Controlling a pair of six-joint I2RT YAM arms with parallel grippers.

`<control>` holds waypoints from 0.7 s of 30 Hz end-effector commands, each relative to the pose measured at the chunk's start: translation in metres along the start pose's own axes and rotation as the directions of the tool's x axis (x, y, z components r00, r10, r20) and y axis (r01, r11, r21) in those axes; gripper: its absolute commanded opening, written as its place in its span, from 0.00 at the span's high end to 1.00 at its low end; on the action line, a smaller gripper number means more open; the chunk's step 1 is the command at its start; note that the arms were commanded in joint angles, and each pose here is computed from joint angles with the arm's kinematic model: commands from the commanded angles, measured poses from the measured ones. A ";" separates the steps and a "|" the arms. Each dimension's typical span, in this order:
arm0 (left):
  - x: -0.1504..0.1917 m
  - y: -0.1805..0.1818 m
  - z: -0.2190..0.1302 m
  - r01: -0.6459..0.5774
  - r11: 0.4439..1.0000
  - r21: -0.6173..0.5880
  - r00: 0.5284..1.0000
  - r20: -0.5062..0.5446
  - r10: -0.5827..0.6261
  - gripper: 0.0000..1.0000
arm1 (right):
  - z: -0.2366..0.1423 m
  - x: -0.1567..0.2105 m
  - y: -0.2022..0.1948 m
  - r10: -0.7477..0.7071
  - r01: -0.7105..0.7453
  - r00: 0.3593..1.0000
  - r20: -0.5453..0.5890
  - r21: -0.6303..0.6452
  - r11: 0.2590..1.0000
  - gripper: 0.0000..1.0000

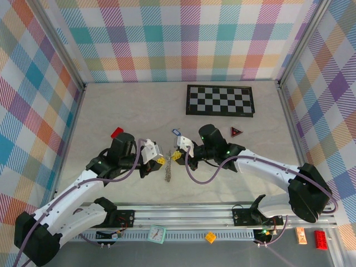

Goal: Put the keys on the keyring

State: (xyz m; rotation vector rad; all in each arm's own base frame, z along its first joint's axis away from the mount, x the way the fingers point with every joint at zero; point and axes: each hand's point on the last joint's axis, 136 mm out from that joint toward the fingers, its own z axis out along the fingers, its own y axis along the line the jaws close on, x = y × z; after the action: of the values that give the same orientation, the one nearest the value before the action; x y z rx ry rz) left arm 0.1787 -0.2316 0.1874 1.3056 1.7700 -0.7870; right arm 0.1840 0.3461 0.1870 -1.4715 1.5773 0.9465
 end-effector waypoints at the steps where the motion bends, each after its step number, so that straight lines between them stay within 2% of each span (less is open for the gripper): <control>1: -0.010 -0.006 0.000 -0.046 0.998 0.035 0.999 0.024 0.045 0.98 | -0.005 -0.020 0.005 -0.052 0.052 0.998 0.033 -0.015 0.999 1.00; 9: -0.006 -0.006 0.003 -0.051 0.997 0.051 0.999 0.014 0.051 0.92 | -0.005 -0.023 0.006 -0.059 0.060 0.997 0.039 -0.020 0.998 1.00; 15: -0.009 -0.002 0.006 -0.070 0.997 0.040 0.997 0.026 0.069 0.76 | -0.005 -0.024 0.007 -0.064 0.065 0.997 0.043 -0.021 0.998 1.00; 21: -0.019 0.002 0.007 -0.106 0.994 0.023 0.992 0.073 0.105 0.65 | -0.005 -0.024 0.008 -0.067 0.067 0.997 0.040 -0.021 0.998 1.00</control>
State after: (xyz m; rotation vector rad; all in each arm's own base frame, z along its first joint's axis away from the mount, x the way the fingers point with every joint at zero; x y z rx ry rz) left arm 0.1836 -0.2371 0.1832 1.3496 1.7309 -0.7783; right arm 0.1811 0.3477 0.1884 -1.4836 1.5729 0.9498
